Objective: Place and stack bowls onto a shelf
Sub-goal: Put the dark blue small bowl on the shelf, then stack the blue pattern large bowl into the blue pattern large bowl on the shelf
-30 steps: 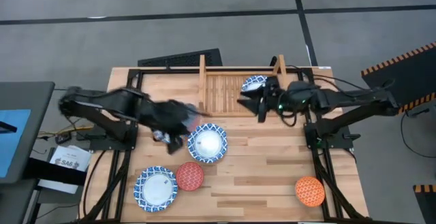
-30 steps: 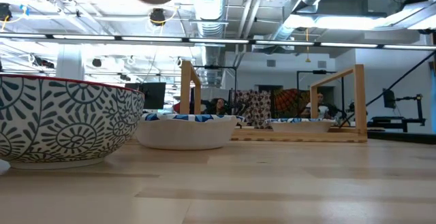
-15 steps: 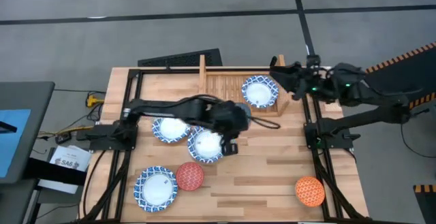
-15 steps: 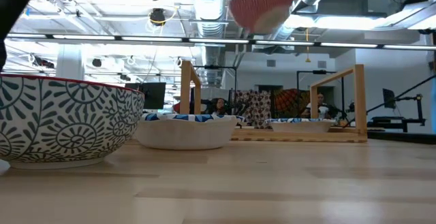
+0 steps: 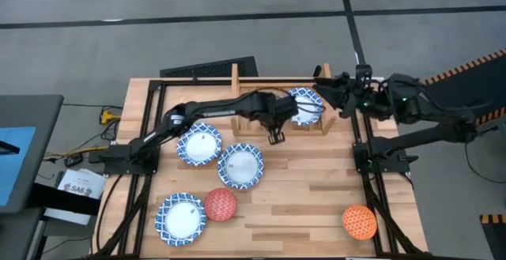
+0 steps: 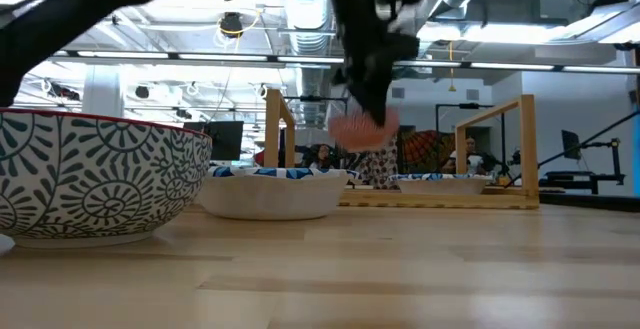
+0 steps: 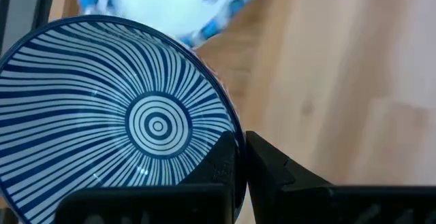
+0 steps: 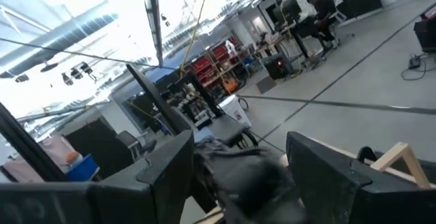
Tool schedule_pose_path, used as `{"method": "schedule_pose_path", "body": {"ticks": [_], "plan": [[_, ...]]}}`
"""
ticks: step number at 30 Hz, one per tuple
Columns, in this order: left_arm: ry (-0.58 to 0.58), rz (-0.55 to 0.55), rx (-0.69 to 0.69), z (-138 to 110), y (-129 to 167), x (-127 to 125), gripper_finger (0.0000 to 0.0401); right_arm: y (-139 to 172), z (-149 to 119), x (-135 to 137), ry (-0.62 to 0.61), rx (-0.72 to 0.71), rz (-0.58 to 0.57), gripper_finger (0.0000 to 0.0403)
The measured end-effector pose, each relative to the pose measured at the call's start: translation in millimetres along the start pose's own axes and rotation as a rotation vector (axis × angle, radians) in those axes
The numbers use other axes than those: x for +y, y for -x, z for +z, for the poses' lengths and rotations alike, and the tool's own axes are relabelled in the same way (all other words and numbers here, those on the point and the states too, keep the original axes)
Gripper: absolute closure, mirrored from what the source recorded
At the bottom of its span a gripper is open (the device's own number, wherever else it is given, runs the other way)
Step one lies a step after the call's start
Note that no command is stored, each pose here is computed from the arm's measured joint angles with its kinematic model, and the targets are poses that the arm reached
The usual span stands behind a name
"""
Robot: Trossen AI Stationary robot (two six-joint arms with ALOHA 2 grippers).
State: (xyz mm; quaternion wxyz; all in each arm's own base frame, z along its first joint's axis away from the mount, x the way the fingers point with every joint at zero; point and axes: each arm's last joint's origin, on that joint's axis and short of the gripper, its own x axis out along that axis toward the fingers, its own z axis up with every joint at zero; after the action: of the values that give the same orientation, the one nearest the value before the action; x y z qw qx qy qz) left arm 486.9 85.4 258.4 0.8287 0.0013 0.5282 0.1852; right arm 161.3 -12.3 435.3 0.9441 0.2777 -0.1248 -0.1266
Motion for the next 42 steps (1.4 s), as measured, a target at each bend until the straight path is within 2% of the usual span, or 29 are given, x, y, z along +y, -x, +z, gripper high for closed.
{"method": "schedule_pose_path", "body": {"ticks": [5,13,19,23,30,34,42], "plan": [[0.102,0.031,0.075,-5,-33,24,0.0401,-6,-7,2,0.004,0.032,0.004,0.0143],[0.187,0.05,0.151,-18,-58,44,0.0401,-6,-9,5,0.002,0.045,0.02,0.0143],[0.218,0.046,0.212,-30,-73,49,0.0401,-5,-9,5,0.001,0.042,0.021,0.0143],[0.223,0.054,0.166,-27,-76,48,0.0393,-5,-9,5,0.006,0.042,0.021,0.0143],[0.204,0.082,0.167,-27,-75,49,0.0373,-6,-9,5,0.007,0.044,0.02,0.0143],[0.217,0.082,0.167,-27,-75,51,0.0349,-5,-10,6,0.009,0.046,0.024,0.0143],[0.264,0.016,0.137,-17,-59,58,0.0266,-5,-10,5,0.012,0.047,0.024,0.0143]]}}
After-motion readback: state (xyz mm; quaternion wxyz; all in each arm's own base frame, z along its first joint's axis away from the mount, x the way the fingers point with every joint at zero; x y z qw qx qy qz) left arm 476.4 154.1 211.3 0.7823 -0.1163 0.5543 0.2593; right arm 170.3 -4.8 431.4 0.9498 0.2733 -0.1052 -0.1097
